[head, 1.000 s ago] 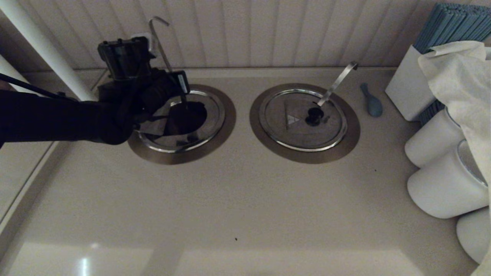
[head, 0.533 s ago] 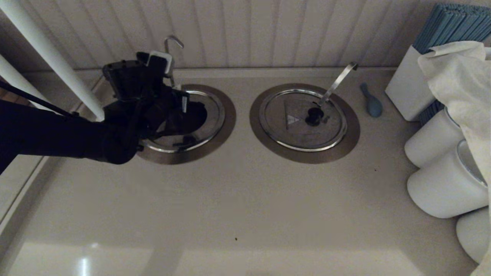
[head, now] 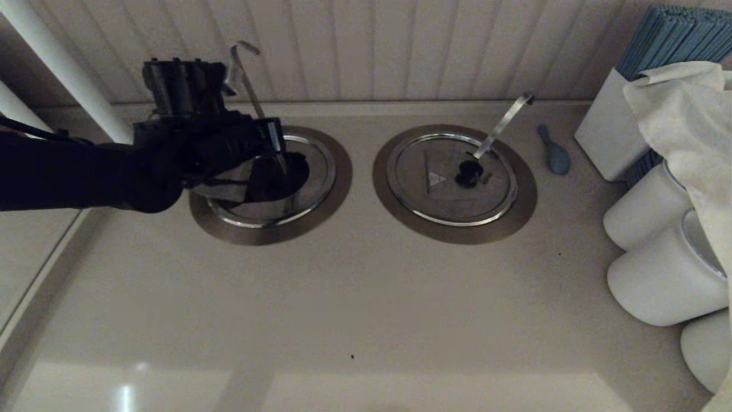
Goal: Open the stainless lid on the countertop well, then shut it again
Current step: Stir with a spoon
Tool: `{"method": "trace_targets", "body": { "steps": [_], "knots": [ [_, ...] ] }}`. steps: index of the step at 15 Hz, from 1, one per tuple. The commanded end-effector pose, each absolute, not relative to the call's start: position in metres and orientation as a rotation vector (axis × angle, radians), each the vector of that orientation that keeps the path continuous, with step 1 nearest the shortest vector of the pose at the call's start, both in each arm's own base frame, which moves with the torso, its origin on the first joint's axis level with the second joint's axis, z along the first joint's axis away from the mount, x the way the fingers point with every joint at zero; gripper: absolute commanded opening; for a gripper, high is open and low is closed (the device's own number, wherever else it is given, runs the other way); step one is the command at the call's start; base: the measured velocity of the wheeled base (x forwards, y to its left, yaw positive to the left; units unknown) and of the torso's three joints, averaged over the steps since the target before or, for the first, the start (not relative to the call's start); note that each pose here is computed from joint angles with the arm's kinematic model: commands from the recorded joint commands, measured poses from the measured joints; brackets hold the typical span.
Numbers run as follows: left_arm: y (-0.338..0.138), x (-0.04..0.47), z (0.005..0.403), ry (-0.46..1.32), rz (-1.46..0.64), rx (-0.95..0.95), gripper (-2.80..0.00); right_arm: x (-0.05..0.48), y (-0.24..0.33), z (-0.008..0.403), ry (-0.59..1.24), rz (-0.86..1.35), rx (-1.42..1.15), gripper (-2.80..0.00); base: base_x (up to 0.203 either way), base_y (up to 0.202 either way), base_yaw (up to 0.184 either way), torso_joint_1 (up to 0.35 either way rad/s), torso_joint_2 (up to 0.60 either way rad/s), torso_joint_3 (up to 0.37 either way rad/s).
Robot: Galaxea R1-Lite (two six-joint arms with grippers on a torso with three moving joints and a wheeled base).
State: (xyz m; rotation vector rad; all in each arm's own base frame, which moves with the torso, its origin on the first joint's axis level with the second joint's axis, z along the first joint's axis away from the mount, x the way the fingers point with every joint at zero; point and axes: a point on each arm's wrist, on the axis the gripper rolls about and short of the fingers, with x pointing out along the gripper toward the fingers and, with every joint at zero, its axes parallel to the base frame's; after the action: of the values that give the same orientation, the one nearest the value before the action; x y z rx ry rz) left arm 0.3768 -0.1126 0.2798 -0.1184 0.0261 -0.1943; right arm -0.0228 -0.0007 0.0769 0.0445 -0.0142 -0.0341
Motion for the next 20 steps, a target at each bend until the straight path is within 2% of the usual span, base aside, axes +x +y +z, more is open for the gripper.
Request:
{"method": "trace_targets", "body": {
  "steps": [1, 5, 8, 10, 12, 15, 20],
  "knots": [
    [-0.114, 0.387, 0.277, 0.019, -0.179, -0.142, -2.80, -0.023, -0.001, 0.077, -0.013, -0.033, 0.045, -2.80, 0.000, 0.000, 0.000, 0.000, 0.00, 0.000],
    [-0.108, 0.397, 0.262, -0.032, -0.012, 0.051, -2.80, -0.023, -0.001, 0.077, -0.014, -0.033, 0.045, -2.80, 0.000, 0.000, 0.000, 0.000, 0.00, 0.000],
    [-0.096, 0.393, 0.255, -0.099, 0.037, 0.235, -2.80, -0.023, -0.001, 0.077, -0.013, -0.033, 0.045, -2.80, 0.000, 0.000, 0.000, 0.000, 0.00, 0.000],
    [-0.096, 0.386, 0.252, -0.060, 0.019, 0.265, -2.80, -0.023, -0.001, 0.077, -0.013, -0.033, 0.045, -2.80, 0.000, 0.000, 0.000, 0.000, 0.00, 0.000],
    [-0.101, 0.379, 0.250, 0.018, -0.046, 0.244, -2.80, -0.023, -0.001, 0.077, -0.013, -0.033, 0.045, -2.80, 0.000, 0.000, 0.000, 0.000, 0.00, 0.000],
    [-0.105, 0.369, 0.261, 0.120, -0.196, 0.077, -2.80, -0.023, -0.001, 0.077, -0.013, -0.033, 0.045, -2.80, 0.000, 0.000, 0.000, 0.000, 0.00, 0.000],
    [-0.112, 0.394, 0.263, 0.074, -0.168, -0.064, -2.80, -0.023, -0.001, 0.077, -0.013, -0.033, 0.045, -2.80, 0.000, 0.000, 0.000, 0.000, 0.00, 0.000]
  ]
}}
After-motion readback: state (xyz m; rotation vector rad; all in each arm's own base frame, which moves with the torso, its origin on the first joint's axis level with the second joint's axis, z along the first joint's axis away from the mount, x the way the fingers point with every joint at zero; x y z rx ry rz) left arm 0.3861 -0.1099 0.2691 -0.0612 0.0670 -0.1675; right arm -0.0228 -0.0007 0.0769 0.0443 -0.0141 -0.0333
